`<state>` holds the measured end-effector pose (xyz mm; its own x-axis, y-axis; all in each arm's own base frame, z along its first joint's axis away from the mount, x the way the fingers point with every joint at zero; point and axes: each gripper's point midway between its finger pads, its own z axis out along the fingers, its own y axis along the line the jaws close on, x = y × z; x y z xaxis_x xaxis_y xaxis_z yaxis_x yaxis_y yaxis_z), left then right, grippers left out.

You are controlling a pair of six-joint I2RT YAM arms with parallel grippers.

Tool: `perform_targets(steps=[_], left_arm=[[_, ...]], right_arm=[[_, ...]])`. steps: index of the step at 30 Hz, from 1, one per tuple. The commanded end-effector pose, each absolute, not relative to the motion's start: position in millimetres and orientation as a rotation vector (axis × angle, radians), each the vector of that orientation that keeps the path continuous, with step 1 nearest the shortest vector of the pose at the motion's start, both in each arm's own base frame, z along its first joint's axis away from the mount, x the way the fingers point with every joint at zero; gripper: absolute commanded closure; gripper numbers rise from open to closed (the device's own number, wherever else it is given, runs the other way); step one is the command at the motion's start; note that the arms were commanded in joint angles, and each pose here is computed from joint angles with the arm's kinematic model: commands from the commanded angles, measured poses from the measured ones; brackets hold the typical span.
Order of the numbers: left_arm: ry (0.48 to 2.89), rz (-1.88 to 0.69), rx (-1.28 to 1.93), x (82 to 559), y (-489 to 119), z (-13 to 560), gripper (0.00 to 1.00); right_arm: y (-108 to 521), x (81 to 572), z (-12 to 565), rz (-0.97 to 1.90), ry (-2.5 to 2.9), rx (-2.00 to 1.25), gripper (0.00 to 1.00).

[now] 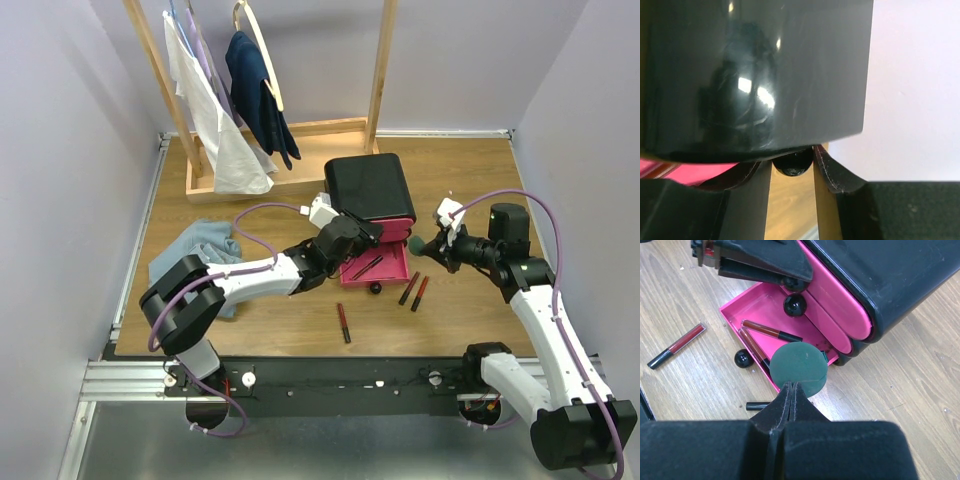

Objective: Organize the makeup
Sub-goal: Open the drawer in the storage box.

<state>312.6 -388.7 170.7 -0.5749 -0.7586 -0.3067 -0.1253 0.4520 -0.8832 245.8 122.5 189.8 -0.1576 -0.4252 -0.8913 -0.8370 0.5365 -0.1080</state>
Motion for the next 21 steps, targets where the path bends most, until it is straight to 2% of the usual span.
perform_targets(steps=[1,10,21], left_arm=[[2.080,-1.172,-0.688,285,-382,155,0.75],[2.168,-1.303,-0.616,241,-384,152,0.76],[2.182,-1.308,-0.596,239,-387,149,0.74]], right_arm=[[125,246,193,0.534,1.751,-1.052,0.99],[126,252,197,0.533,1.742,-1.051,0.99],[129,245,214,0.532,1.686,-1.108,0.99]])
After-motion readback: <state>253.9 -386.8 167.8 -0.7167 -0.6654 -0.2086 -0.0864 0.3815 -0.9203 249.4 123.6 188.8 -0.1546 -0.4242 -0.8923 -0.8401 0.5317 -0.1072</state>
